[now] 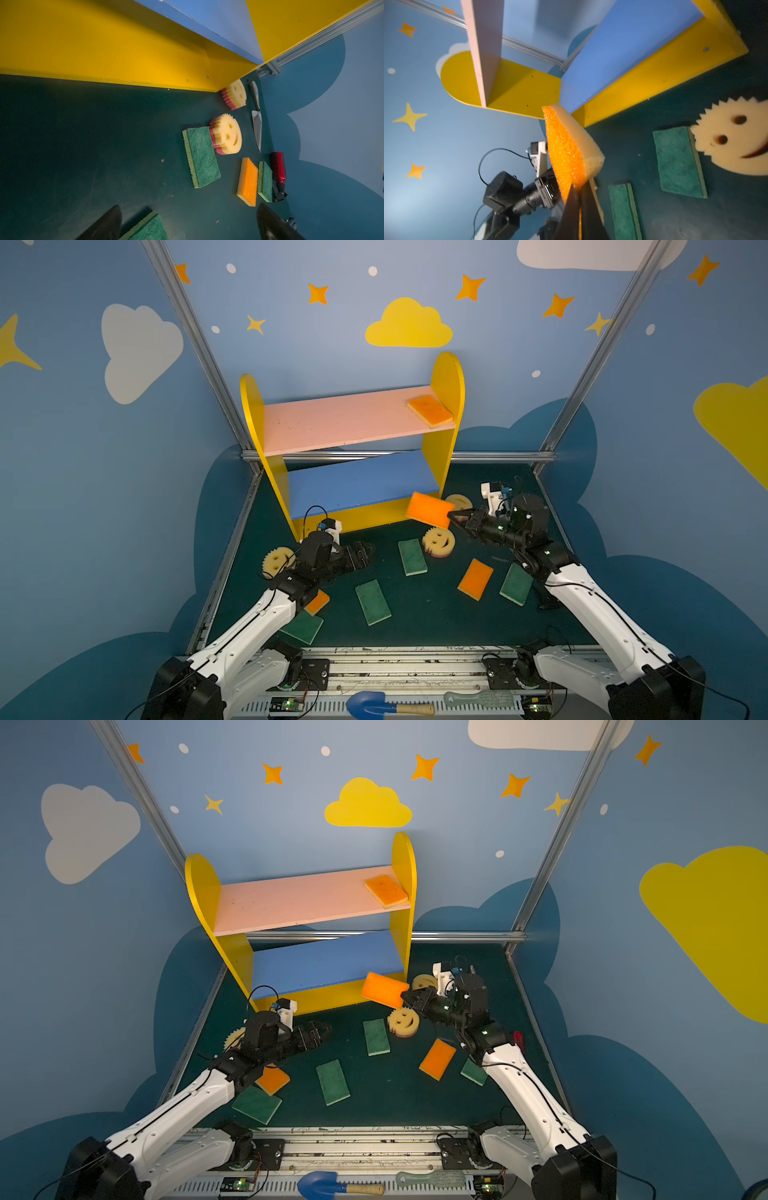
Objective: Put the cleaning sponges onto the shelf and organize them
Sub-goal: 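Open the left gripper and withdraw it while the right holds the sponge, then raise the orange sponge toward the pink shelf with the right gripper, then lower the orange sponge onto the pink shelf beside the first sponge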
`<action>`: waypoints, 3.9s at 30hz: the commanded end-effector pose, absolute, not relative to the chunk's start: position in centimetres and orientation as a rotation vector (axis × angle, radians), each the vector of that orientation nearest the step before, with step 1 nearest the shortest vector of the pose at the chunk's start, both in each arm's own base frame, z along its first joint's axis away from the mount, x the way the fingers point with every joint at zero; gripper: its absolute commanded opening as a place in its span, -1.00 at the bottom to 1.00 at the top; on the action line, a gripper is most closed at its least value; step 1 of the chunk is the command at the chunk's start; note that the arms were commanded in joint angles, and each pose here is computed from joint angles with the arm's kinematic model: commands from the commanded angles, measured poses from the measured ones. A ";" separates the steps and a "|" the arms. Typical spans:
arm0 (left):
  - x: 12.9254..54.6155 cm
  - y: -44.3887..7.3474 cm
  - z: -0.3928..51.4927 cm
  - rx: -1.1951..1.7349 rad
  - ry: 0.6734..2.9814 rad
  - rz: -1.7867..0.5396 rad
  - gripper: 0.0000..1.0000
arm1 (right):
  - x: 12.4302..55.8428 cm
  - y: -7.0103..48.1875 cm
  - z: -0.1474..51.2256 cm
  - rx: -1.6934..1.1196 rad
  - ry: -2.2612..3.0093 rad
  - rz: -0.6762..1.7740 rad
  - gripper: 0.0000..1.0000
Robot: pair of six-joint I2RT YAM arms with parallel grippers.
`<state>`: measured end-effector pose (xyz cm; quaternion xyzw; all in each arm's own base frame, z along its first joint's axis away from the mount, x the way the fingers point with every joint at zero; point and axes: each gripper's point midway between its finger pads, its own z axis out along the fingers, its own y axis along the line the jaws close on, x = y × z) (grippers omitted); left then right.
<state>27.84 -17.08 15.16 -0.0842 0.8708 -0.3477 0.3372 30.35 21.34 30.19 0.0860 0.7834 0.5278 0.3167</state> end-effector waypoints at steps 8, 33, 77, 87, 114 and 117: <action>27.7 -17.3 14.0 -0.223 2.254 -0.945 0.99 | 35.4 21.4 42.9 0.353 1.703 1.455 -1.00; 26.7 -17.2 12.6 -0.184 2.274 -0.950 0.99 | 43.5 31.1 47.5 0.415 1.612 1.364 -1.00; 27.5 -17.7 12.0 -0.203 2.301 -0.964 0.99 | 37.6 30.7 50.3 -0.134 1.613 1.073 0.44; 28.3 -18.5 12.1 -0.182 2.321 -0.981 0.99 | 35.5 31.4 50.2 -0.618 1.730 0.777 0.39; 28.5 -19.2 10.1 -0.165 2.392 -0.982 0.99 | 42.7 34.4 45.4 -0.808 1.719 0.436 0.35; 28.6 -19.2 9.9 -0.167 2.394 -0.982 0.99 | 43.1 34.3 44.9 -0.813 1.727 0.409 0.30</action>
